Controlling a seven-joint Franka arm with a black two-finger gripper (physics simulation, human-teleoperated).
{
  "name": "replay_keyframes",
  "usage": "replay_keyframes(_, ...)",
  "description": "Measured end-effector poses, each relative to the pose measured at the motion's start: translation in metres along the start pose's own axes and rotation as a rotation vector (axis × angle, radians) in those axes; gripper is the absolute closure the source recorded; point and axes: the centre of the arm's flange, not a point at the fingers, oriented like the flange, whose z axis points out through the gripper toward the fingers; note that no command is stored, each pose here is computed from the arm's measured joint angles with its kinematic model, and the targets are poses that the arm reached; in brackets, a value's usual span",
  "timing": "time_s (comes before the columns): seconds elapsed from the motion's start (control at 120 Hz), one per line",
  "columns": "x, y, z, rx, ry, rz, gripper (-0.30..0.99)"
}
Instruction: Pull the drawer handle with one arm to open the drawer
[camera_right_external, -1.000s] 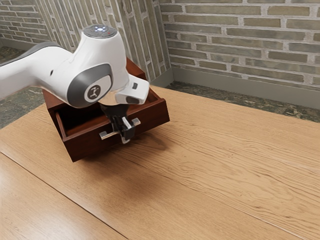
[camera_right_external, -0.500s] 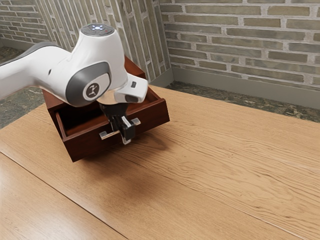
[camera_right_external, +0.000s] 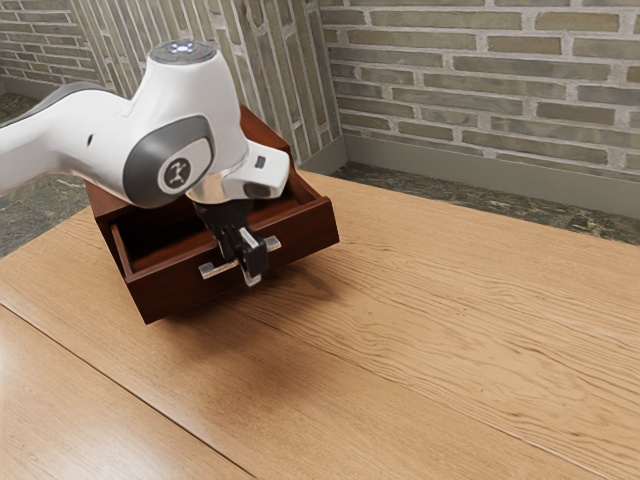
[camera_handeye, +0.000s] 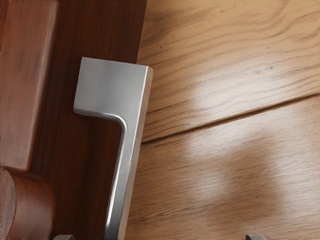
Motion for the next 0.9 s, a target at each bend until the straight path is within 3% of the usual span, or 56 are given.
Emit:
replay_keyframes(0.275, -0.002, -0.001, -0.007, 0.002, 0.013, 0.005, 0.25)
replay_keyframes(0.442, -0.004, -0.002, -0.014, 0.008, 0.023, 0.008, 0.45)
replay_keyframes(0.575, -0.011, -0.002, -0.034, 0.018, 0.049, 0.005, 0.49)
replay_keyframes(0.742, -0.016, 0.024, -0.062, 0.004, 0.074, 0.044, 0.29)
replay_keyframes(0.9, -0.024, 0.044, -0.070, -0.121, 0.050, 0.001, 0.14)
